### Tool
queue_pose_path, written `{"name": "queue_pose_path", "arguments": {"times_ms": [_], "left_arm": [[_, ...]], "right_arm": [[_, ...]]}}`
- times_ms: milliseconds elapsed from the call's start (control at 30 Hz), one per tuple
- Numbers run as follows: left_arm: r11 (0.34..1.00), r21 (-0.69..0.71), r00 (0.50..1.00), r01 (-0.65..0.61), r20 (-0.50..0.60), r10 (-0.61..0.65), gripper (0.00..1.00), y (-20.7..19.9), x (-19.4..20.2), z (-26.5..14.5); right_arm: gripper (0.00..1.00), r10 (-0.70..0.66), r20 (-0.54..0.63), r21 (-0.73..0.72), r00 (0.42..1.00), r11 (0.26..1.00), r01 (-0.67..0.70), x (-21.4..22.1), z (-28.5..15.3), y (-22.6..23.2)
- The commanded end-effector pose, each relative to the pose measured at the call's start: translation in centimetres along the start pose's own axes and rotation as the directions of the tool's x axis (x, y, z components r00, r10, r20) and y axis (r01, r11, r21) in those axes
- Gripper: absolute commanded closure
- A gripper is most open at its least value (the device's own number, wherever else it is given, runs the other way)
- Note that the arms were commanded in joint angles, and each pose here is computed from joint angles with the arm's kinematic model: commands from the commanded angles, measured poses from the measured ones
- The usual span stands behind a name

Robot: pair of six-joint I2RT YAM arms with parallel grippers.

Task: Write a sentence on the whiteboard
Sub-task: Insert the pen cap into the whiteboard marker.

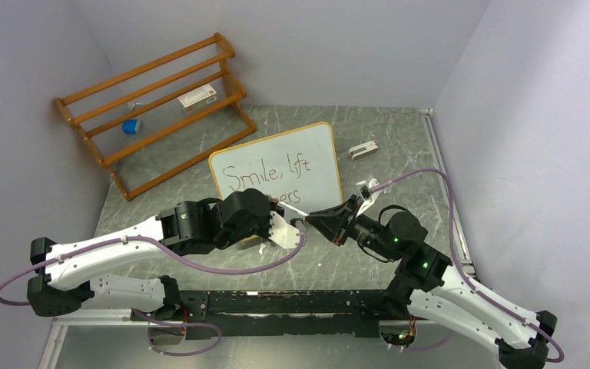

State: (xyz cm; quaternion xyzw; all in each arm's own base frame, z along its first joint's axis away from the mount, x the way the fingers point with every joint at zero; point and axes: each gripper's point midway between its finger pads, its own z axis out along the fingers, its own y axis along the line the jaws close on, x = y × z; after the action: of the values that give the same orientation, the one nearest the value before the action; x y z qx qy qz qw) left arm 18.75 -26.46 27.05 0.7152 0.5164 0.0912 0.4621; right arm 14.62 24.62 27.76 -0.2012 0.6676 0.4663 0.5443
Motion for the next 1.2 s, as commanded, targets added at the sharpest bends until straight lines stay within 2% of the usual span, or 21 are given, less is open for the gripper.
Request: {"name": "queue_pose_path", "arguments": {"times_ms": [0,533,900,1167], "left_arm": [[1.0,-0.018,1.0,-0.016,-0.009,0.016,0.95,0.8,-0.2,-0.6],[1.0,-0.013,1.0,-0.018,0.016,0.018,0.95,1.0,-0.9,-1.1],[0.996,0.014,0.996,-0.091,0.026,0.091,0.95,0.8,-2.0,-2.2],[0.981,0.044,0.982,-0.188,-0.013,0.189,0.95,-0.1,-3.1,-2.8]], "right_arm": [[1.0,0.002,0.021,-0.022,1.0,1.0,-0.001,-0.7,-0.1,0.5],[1.0,0.005,0.007,-0.033,1.0,0.999,-0.005,-0.3,0.2,0.6],[1.0,0.011,0.021,-0.067,1.0,0.998,-0.009,-0.3,0.6,1.1],[1.0,0.024,0.055,-0.097,0.998,0.995,-0.019,-0.6,0.7,1.5]]}}
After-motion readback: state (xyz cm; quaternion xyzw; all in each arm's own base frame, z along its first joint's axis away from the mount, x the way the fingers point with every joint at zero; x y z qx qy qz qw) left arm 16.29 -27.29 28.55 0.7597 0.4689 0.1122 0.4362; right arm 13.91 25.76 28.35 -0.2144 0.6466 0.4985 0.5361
